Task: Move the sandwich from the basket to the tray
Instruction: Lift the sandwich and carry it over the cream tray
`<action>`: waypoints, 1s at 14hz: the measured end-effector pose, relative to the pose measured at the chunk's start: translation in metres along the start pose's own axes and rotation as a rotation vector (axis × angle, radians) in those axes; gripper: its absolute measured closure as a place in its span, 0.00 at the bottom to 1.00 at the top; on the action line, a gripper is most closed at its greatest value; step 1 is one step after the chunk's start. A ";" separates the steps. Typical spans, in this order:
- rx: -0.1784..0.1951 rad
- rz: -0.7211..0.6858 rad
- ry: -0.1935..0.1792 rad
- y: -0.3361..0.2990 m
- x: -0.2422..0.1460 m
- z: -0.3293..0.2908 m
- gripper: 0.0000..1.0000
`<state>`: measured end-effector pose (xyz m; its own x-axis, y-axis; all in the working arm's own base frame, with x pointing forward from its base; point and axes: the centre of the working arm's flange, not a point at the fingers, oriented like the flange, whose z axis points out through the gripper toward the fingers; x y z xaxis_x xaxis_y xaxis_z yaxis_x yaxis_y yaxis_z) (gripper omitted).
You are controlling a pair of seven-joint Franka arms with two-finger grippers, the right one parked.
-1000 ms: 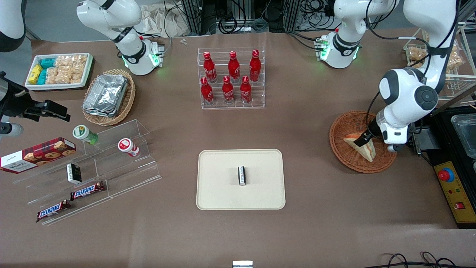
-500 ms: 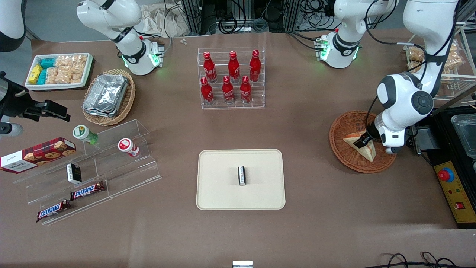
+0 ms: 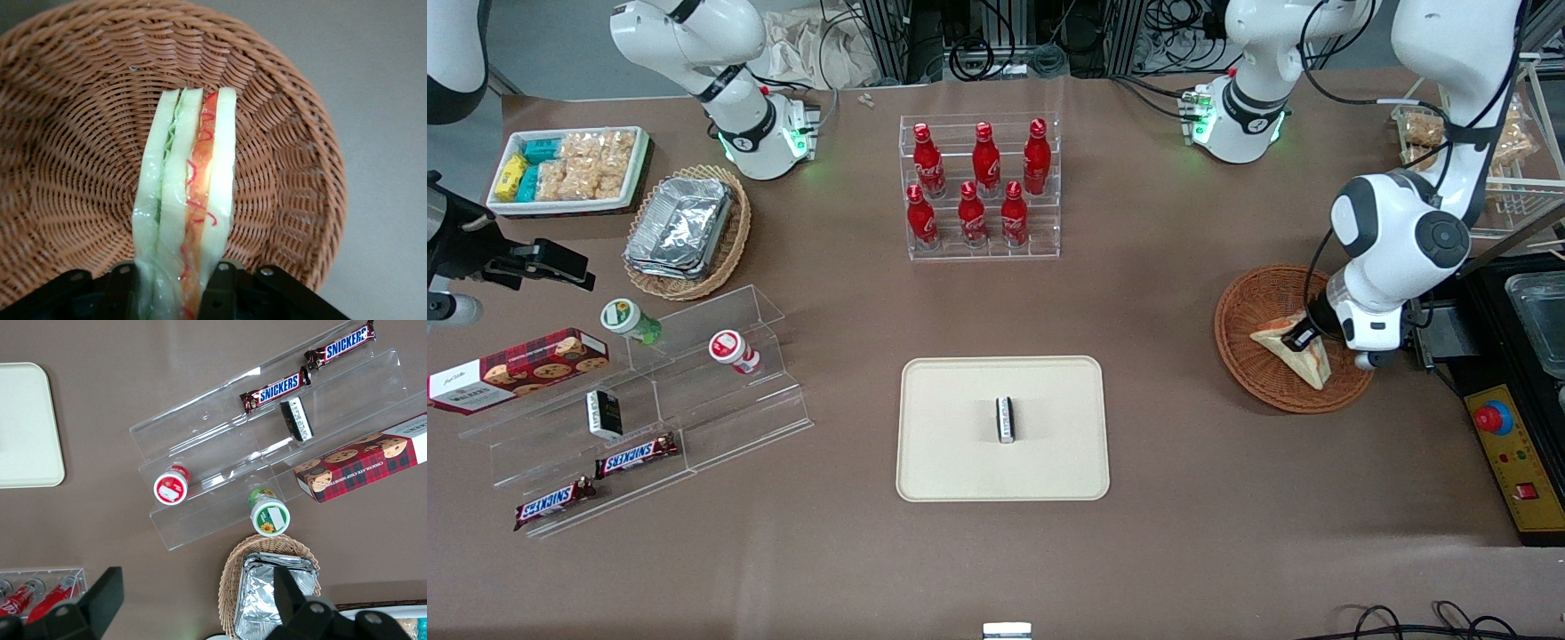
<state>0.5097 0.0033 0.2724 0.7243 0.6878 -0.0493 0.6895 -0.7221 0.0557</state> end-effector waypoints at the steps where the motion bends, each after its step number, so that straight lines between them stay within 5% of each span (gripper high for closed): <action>1: 0.014 0.008 -0.013 0.004 -0.001 -0.020 0.80; 4: 0.059 0.077 -0.047 0.037 -0.012 -0.125 0.80; 8: 0.062 0.246 -0.014 0.109 -0.063 -0.241 0.80; 11: 0.036 0.410 -0.031 0.177 -0.118 -0.245 0.80; 14: 0.071 0.573 -0.058 0.238 -0.153 -0.195 0.80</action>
<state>0.5620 -0.2594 0.4874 0.9796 0.1819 -0.0854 0.1845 -0.9826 0.0230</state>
